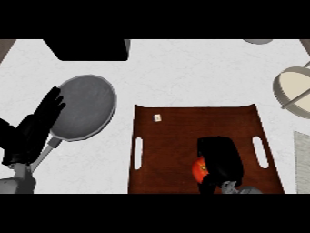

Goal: Pick the tomato from the tray and place it in the tiered basket

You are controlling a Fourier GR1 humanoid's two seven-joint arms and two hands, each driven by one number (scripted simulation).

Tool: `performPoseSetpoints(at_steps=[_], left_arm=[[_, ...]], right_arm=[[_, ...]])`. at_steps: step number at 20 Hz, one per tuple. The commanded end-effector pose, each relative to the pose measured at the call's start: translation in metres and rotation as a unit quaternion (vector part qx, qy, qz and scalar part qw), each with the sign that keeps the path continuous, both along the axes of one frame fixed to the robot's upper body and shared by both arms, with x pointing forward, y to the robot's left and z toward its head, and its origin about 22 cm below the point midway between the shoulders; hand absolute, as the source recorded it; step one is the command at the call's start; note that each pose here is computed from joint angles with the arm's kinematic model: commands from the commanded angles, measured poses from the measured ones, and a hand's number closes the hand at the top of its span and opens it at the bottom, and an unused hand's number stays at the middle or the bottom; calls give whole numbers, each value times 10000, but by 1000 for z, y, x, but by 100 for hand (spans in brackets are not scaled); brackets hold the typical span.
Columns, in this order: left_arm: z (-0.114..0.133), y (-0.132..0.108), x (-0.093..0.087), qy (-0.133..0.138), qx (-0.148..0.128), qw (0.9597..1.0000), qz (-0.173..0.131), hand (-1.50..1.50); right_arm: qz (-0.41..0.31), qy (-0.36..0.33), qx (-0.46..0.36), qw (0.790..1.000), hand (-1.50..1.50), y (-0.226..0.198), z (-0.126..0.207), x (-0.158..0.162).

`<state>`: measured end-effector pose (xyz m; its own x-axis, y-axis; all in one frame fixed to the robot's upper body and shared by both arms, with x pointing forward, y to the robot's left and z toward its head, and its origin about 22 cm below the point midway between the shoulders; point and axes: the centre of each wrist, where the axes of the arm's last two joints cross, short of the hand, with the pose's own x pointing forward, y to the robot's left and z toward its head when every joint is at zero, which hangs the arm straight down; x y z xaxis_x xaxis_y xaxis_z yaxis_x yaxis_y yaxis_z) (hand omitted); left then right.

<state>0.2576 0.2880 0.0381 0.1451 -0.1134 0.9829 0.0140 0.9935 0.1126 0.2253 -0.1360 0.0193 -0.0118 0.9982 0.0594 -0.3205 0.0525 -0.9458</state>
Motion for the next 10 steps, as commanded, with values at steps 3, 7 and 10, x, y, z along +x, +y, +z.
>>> performPoseSetpoints(at_steps=[3,7,10], left_arm=[[-6,16,-11,63,-46,9992,392,0],[-9,23,-17,155,-87,9983,560,0],[-5,23,-14,80,-51,9984,566,0]], right_arm=[[-1322,-396,-693,9880,150,-165,18,1],[-2083,-849,-856,9706,150,-252,48,1],[-2131,-1935,-410,9568,150,-295,90,2]])
